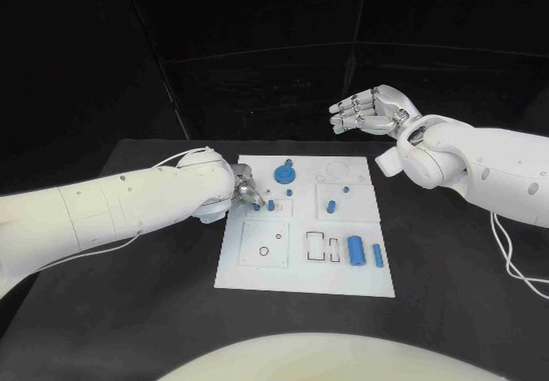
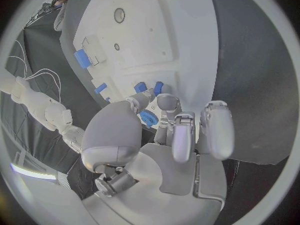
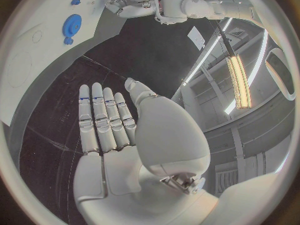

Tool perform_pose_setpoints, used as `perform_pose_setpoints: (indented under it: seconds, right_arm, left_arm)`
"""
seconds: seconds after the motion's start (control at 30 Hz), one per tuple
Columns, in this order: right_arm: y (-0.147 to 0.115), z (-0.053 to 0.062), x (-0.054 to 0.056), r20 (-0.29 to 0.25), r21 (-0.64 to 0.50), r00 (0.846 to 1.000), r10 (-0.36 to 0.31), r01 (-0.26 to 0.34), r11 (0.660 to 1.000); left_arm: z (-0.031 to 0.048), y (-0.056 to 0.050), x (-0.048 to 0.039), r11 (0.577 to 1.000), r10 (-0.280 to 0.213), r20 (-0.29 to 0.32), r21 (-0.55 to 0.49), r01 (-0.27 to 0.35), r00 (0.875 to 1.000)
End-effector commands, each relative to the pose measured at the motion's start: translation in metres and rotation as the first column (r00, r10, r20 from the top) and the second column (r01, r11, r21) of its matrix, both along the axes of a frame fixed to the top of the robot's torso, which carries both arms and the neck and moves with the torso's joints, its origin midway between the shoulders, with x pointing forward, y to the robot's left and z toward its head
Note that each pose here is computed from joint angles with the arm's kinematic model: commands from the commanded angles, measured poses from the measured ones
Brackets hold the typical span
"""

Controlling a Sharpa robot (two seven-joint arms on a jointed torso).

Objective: Assemble the parts on the task board

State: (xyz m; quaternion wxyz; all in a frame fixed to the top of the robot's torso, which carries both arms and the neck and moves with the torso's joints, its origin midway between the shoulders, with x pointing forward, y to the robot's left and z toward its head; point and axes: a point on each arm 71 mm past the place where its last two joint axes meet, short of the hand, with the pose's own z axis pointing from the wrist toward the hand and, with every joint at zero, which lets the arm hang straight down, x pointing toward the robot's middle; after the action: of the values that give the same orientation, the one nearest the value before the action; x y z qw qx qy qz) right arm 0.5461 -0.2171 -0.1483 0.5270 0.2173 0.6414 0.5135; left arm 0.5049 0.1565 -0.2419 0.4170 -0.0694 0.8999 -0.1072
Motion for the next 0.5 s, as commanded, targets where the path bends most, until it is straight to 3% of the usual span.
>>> perform_pose_setpoints:
  seconds: [0.03,0.5]
  right_arm:
    - [0.0009,0.0018,-0.0003,0.006,0.007,1.0,0.01,-0.01,1.0]
    - [-0.0007,0.0019,-0.0007,0.006,0.007,1.0,0.008,-0.008,1.0]
  left_arm:
    - [-0.0095,0.0058,-0.0033,1.0,0.015,-0.027,0.027,-0.014,1.0]
    - [-0.0054,0.0136,-0.0041,0.998,0.056,0.022,-0.007,-0.056,0.998]
